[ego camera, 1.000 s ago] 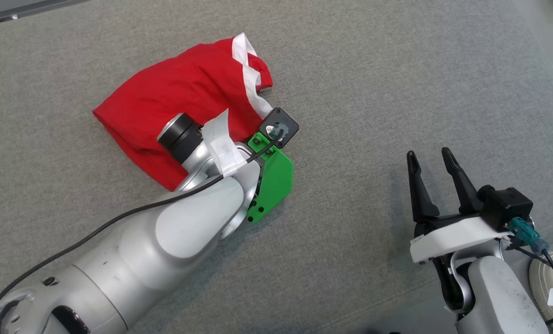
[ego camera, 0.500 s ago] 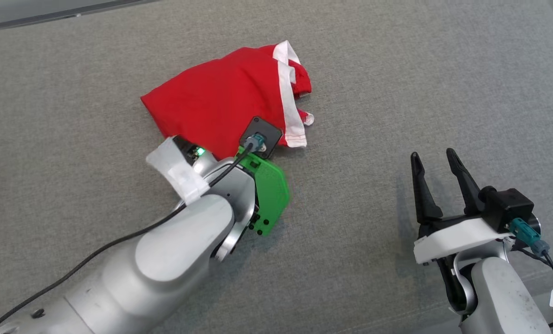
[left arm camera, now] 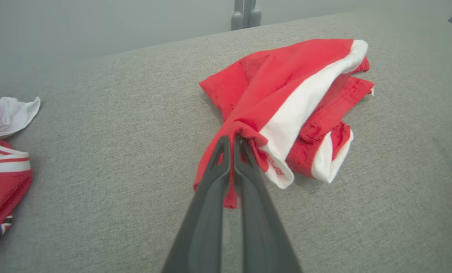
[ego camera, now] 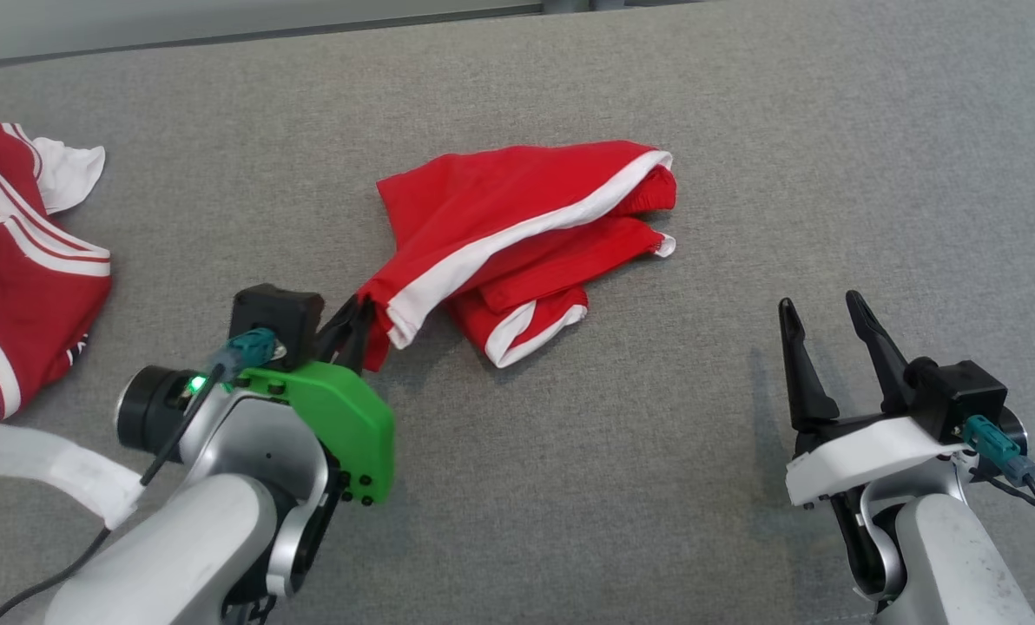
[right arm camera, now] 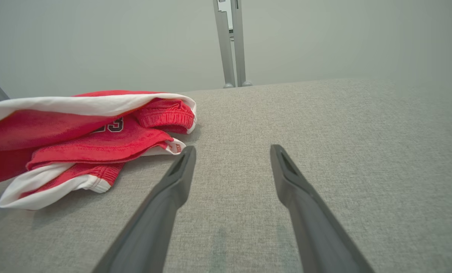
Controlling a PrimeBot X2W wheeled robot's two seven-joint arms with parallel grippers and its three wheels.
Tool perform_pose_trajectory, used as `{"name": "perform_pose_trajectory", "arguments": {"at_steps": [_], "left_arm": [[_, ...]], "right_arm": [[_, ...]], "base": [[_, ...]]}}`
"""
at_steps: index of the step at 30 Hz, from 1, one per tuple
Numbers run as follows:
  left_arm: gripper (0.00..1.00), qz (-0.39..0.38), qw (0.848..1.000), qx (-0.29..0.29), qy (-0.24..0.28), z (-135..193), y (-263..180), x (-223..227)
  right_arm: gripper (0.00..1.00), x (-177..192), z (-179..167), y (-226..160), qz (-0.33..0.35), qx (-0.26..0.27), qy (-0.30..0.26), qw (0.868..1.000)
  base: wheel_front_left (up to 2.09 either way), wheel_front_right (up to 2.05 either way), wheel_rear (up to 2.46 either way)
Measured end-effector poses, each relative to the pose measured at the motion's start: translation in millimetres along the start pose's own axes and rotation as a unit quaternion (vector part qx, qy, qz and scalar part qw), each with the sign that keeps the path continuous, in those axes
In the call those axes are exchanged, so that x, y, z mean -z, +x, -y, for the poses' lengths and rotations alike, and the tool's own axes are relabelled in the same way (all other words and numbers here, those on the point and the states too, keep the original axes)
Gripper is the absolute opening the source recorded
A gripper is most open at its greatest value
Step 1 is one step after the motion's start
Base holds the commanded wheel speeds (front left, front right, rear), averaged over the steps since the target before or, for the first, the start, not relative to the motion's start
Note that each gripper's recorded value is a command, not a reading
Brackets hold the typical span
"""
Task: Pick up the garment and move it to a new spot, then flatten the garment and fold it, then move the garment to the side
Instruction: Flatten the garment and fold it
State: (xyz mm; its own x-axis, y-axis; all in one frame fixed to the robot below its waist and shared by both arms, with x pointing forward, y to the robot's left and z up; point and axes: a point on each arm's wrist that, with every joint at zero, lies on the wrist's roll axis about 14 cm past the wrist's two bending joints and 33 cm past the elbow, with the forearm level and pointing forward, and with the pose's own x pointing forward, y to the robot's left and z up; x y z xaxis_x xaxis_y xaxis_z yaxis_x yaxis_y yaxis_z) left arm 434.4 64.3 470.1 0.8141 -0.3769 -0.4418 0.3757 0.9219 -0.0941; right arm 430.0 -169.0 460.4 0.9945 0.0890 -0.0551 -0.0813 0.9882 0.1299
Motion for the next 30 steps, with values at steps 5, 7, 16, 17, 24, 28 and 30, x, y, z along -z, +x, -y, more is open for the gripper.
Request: {"name": "perform_pose_trajectory", "arguments": {"at_steps": [5, 7, 16, 17, 24, 28, 30], "left_arm": [[0.0, -0.006, 0.998, -0.051, -0.023, -29, -18, 8], [0.0, -0.012, 0.997, -0.071, -0.031, -40, -25, 15], [0.0, -0.055, 0.985, -0.154, -0.052, -88, -39, 56], [0.0, -0.058, 0.983, -0.164, -0.053, -93, -40, 60], [0.0, -0.09, 0.971, -0.216, -0.049, -122, -55, 92], [0.0, -0.081, 0.969, -0.233, -0.021, -135, -61, 96], [0.0, -0.079, 0.97, -0.229, -0.019, -134, -61, 98]], "right_arm": [[1.0, -5, -9, 3, 0.004, -0.013, 0.0, 1.0], [1.0, -7, -12, 3, 0.006, -0.017, -0.002, 1.0], [1.0, -8, -12, -1, 0.002, -0.018, -0.008, 1.0], [1.0, -8, -12, -2, 0.002, -0.017, -0.009, 1.0], [1.0, -12, -9, -5, 0.004, -0.012, -0.014, 1.0], [1.0, -11, -9, -8, 0.001, -0.013, -0.015, 1.0], [1.0, -12, -11, -8, 0.001, -0.015, -0.015, 1.0]], "base": [[0.0, 0.0, 0.0], [0.0, 0.0, 0.0], [0.0, 0.0, 0.0], [0.0, 0.0, 0.0], [0.0, 0.0, 0.0], [0.0, 0.0, 0.0], [0.0, 0.0, 0.0]]}}
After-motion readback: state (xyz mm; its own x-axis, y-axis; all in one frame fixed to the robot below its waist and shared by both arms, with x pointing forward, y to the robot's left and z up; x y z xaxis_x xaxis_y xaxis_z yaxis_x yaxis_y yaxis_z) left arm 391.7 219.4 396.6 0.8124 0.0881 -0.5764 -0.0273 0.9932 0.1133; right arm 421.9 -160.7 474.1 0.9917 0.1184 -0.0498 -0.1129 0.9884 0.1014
